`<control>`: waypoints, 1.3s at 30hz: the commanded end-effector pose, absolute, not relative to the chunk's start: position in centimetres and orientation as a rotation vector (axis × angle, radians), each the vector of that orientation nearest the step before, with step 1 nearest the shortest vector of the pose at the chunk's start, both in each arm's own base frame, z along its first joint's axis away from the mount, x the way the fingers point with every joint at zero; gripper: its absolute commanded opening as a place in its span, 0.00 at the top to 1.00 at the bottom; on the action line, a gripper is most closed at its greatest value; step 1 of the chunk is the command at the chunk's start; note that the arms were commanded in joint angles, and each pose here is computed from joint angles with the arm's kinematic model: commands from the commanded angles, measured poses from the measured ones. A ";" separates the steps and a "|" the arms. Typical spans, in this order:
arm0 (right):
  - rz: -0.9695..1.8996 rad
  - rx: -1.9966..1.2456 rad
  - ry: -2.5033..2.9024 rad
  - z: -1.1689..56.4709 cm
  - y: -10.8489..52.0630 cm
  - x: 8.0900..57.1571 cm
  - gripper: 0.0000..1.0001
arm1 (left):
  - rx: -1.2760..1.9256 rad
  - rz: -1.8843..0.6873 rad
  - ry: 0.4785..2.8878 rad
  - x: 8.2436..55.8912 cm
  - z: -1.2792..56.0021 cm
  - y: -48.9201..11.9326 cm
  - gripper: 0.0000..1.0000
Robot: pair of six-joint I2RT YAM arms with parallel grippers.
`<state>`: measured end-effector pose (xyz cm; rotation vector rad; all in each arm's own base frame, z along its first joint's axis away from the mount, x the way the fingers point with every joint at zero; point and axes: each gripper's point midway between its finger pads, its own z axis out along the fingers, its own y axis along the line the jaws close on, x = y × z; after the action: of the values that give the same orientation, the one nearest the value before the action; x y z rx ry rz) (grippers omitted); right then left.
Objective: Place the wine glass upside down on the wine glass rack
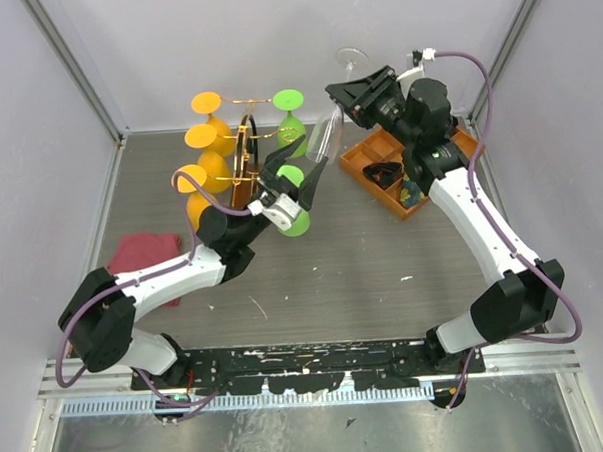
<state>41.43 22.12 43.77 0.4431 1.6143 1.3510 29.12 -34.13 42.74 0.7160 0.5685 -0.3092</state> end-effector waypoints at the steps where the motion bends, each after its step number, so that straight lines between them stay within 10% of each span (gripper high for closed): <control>1: 1.267 0.292 1.463 49.2 21.6 41.4 0.92 | 0.733 -0.318 0.556 27.3 42.4 -33.3 0.35; 19: 0.582 -0.366 1.255 43.5 20.4 44.7 0.99 | 0.532 -0.326 0.975 25.9 42.3 -23.8 0.22; 39: 0.814 -0.822 1.080 34.1 27.1 42.3 0.99 | 0.422 -0.117 1.013 25.9 43.4 -18.2 0.13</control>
<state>43.99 25.82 31.23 -0.7388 1.2606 0.7627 26.13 -19.31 42.35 0.4674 1.0306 -0.1423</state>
